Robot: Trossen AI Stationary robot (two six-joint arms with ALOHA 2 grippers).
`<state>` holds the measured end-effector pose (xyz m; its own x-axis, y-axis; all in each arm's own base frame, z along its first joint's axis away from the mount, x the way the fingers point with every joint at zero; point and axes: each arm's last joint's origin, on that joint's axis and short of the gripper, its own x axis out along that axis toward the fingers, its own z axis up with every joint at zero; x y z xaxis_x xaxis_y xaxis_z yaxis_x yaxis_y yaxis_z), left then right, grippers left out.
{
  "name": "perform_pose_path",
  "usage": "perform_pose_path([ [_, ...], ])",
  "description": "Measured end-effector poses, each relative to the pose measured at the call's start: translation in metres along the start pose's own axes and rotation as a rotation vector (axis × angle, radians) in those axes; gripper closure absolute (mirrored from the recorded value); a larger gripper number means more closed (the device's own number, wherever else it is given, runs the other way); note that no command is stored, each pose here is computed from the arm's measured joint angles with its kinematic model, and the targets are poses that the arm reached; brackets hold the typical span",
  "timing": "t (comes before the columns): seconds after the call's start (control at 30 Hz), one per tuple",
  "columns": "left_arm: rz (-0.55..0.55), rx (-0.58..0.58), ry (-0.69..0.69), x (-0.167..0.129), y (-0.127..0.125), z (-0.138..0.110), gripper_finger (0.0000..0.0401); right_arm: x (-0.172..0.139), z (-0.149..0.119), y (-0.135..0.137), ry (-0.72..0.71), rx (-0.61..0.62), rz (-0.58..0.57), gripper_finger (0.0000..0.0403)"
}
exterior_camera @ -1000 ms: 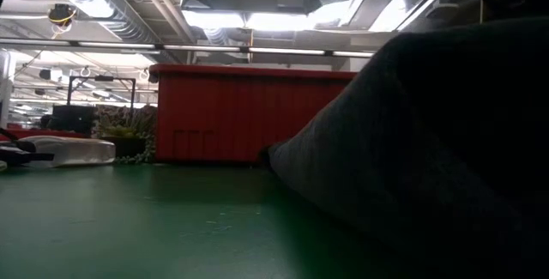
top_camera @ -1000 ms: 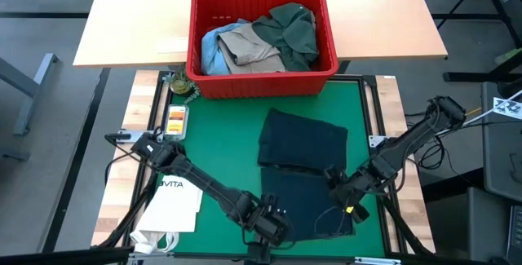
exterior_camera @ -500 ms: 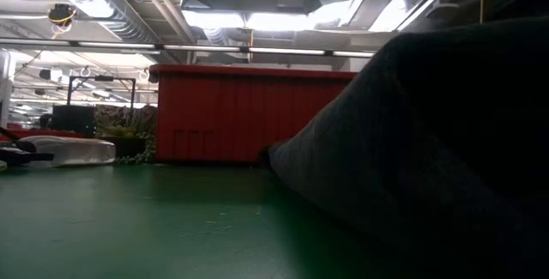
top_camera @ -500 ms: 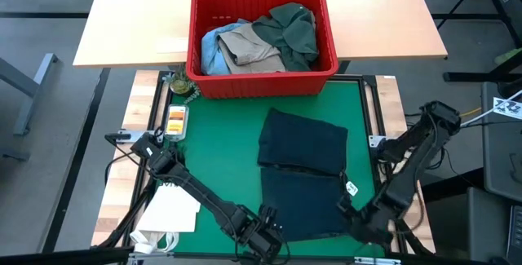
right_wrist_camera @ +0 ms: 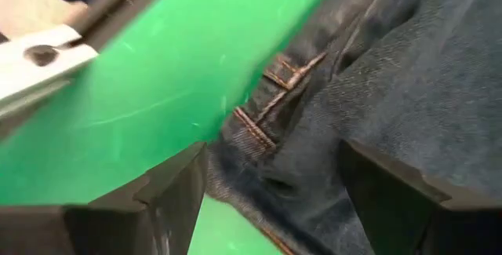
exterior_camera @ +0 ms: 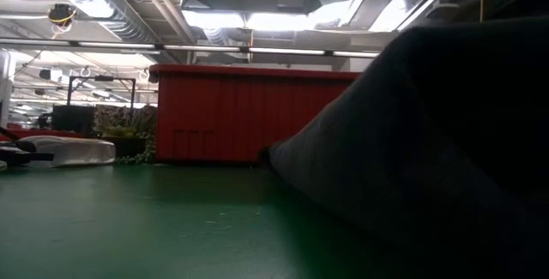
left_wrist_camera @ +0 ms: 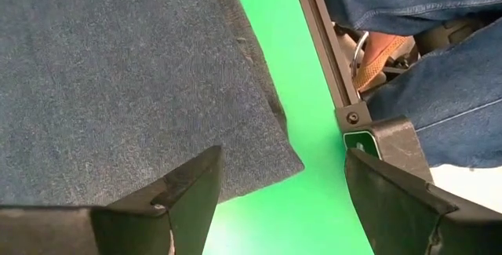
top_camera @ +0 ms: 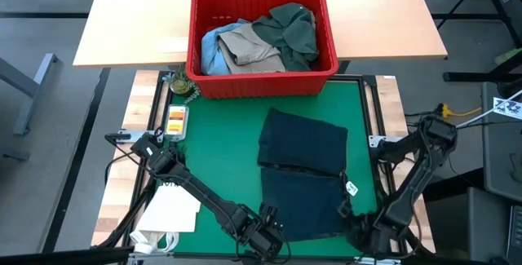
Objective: Fold Laundry from Bin
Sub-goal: Fold the dark blue pants
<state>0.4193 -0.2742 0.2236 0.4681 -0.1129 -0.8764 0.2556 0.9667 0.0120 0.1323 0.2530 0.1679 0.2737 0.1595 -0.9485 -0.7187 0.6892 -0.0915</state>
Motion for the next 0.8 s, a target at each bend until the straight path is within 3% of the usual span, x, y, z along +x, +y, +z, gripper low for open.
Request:
perform_pose_path([
  [0.27, 0.0, 0.0, -0.001, 0.0, 0.0, 0.0, 0.0138, 0.031, -0.003, 0.005, 0.105, -0.015, -0.022, 0.0113],
  [0.47, 0.001, -0.002, -0.002, 0.0, 0.001, 0.0, 0.0138, 0.035, -0.003, 0.004, 0.115, -0.015, -0.042, 0.0131],
  [0.6, 0.005, 0.003, -0.003, 0.0, 0.001, 0.0, 0.0138, 0.035, -0.003, 0.003, 0.116, -0.012, -0.043, 0.0189],
  [0.8, 0.011, 0.008, 0.005, 0.0, 0.001, 0.0, 0.0138, 0.038, -0.001, -0.007, 0.114, 0.013, -0.084, 0.0318],
])
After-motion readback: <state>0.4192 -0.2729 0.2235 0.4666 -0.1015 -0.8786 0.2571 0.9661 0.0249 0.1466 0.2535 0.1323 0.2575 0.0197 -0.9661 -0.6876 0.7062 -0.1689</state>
